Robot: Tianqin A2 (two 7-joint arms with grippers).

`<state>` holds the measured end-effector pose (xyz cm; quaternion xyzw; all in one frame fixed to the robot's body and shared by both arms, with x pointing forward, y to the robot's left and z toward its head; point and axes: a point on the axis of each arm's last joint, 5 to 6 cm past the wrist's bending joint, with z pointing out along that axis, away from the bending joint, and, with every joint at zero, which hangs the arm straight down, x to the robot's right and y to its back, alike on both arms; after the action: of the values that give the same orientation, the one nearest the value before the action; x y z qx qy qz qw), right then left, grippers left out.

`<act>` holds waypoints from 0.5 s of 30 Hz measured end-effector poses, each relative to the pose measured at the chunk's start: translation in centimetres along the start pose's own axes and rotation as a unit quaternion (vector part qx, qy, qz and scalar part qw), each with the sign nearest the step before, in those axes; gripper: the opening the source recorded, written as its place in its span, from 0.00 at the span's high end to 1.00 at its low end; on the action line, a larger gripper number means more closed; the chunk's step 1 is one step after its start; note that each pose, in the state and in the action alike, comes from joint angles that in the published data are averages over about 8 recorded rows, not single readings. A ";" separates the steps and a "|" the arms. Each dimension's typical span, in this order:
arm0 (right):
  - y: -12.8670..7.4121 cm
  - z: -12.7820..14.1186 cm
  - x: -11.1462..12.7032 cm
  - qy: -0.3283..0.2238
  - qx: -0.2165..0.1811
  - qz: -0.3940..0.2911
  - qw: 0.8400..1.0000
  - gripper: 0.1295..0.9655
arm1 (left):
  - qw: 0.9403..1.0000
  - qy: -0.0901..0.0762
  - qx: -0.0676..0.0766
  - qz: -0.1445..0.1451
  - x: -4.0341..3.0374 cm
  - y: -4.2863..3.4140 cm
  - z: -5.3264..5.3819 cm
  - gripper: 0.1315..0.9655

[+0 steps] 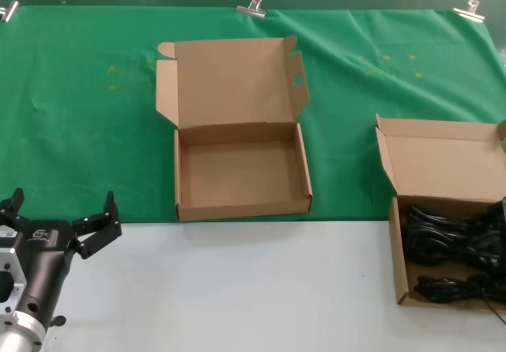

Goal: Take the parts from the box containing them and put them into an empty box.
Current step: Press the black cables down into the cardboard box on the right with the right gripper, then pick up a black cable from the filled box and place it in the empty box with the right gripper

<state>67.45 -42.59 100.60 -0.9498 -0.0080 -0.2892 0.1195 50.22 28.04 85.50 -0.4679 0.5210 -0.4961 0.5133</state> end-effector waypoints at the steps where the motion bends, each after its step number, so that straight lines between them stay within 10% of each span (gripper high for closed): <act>1: 0.0 0.0 0.0 0.000 0.000 0.000 1.000 0.42 | 1.000 0.000 0.000 0.000 0.00 0.00 0.0 0.00; 15: -0.1 0.0 0.0 0.001 0.001 0.000 1.000 0.79 | 1.000 0.000 0.000 0.000 0.00 0.00 0.0 0.00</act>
<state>67.47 -42.47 100.61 -0.9493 -0.0083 -0.2902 0.1202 50.22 28.04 85.50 -0.4679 0.5210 -0.4961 0.5133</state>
